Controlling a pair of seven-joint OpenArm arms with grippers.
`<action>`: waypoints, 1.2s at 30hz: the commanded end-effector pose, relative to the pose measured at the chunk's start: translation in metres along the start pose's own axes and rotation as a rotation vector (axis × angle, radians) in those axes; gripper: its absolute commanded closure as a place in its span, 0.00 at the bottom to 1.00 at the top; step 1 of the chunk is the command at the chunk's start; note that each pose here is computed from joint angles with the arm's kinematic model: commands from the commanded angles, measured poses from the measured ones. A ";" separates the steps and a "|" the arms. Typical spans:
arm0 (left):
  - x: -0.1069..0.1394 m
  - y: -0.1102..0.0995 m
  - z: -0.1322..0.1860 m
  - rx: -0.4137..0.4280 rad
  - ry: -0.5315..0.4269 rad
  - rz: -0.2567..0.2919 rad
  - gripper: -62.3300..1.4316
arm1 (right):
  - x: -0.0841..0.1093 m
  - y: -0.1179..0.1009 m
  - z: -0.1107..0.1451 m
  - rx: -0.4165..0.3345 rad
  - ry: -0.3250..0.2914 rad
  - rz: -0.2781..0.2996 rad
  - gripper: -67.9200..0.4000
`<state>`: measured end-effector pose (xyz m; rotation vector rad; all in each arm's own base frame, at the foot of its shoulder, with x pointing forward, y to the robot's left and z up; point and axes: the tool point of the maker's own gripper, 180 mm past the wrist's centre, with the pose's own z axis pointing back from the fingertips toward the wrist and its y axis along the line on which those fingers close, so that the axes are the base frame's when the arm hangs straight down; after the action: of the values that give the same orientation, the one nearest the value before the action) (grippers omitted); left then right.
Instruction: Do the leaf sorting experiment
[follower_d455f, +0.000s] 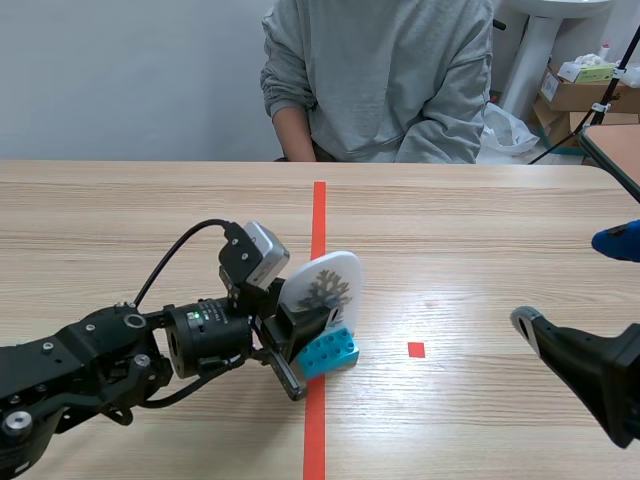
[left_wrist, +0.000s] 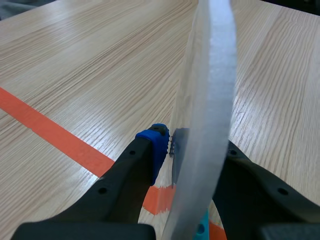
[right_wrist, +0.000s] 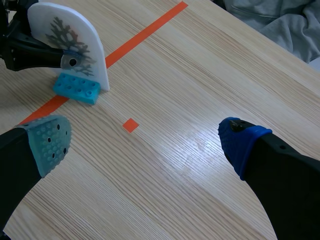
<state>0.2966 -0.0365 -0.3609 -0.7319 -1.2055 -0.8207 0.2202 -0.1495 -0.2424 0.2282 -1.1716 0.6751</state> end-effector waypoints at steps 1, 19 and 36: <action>0.009 -0.002 -0.001 -0.005 -0.039 0.006 0.83 | 0.006 -0.001 -0.001 0.000 -0.027 -0.002 0.11; 0.011 -0.002 0.000 -0.002 -0.051 0.015 0.91 | 0.006 -0.001 -0.001 0.000 -0.027 -0.002 0.11; 0.042 0.034 0.043 0.144 -0.099 -0.015 0.91 | 0.006 -0.001 -0.001 0.000 -0.027 -0.002 0.11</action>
<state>0.3113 0.0075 -0.3169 -0.6410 -1.3286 -0.7308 0.2201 -0.1495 -0.2425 0.2281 -1.1712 0.6752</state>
